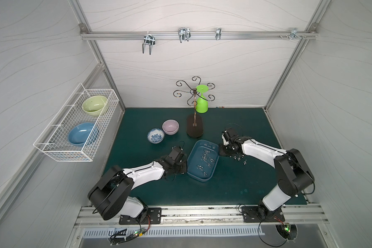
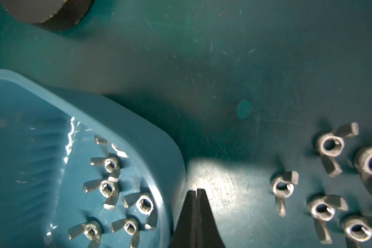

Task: Take out the wing nut from the storage box
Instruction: Adjust the storage box at the center of the board.

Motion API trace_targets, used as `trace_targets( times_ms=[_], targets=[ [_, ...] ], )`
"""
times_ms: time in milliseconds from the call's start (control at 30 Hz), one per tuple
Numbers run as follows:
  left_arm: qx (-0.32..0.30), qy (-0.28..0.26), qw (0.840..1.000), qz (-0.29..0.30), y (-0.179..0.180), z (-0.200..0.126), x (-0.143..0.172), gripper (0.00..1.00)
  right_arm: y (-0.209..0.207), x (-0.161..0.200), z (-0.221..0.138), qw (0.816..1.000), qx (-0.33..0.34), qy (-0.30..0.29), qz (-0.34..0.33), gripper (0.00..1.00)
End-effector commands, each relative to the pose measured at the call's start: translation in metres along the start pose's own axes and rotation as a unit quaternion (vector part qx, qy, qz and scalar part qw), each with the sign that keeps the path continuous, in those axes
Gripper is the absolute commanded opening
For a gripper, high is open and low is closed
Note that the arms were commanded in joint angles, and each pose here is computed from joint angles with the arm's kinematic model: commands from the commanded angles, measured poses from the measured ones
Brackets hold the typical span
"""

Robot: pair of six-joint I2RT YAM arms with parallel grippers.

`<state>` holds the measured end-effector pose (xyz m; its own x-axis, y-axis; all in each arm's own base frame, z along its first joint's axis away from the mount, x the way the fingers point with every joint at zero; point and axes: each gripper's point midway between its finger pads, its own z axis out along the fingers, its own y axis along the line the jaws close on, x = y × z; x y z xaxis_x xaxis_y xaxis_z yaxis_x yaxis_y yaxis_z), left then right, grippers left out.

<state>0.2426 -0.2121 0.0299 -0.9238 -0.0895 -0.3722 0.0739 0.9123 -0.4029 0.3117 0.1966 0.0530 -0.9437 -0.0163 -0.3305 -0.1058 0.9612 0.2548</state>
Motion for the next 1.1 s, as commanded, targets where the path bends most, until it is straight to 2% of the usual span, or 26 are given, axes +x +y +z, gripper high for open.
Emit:
trace_targets(
  times_ms=[0, 167, 500, 633, 833, 933, 1067],
  targets=[
    [0.037, -0.023, 0.999, 0.002, -0.017, -0.005, -0.006, 0.0, -0.004, 0.012, -0.006, 1.0, 0.003, 0.018, -0.004, 0.0],
    [0.046, -0.025, 0.999, 0.015, -0.02, -0.004, 0.003, 0.0, 0.012, 0.011, -0.005, 0.999, -0.026, 0.027, -0.008, 0.0],
    [0.076, -0.018, 0.996, 0.032, -0.022, -0.014, 0.027, 0.0, 0.042, -0.002, 0.008, 0.998, -0.041, 0.035, -0.034, 0.0],
    [0.045, -0.004, 0.999, 0.027, -0.003, -0.019, 0.041, 0.0, 0.049, -0.006, 0.017, 0.997, -0.043, 0.041, -0.042, 0.0],
    [-0.045, 0.014, 0.999, -0.018, 0.043, -0.03, 0.062, 0.0, 0.057, -0.018, 0.026, 0.997, -0.043, 0.038, -0.055, 0.0],
    [-0.052, -0.019, 0.998, -0.032, 0.049, -0.046, 0.055, 0.0, 0.067, -0.023, 0.027, 0.996, -0.055, 0.03, -0.069, 0.0],
    [-0.061, -0.087, 0.994, -0.029, 0.049, -0.08, 0.027, 0.0, 0.099, -0.02, 0.029, 0.988, -0.101, 0.032, -0.116, 0.0]
  ],
)
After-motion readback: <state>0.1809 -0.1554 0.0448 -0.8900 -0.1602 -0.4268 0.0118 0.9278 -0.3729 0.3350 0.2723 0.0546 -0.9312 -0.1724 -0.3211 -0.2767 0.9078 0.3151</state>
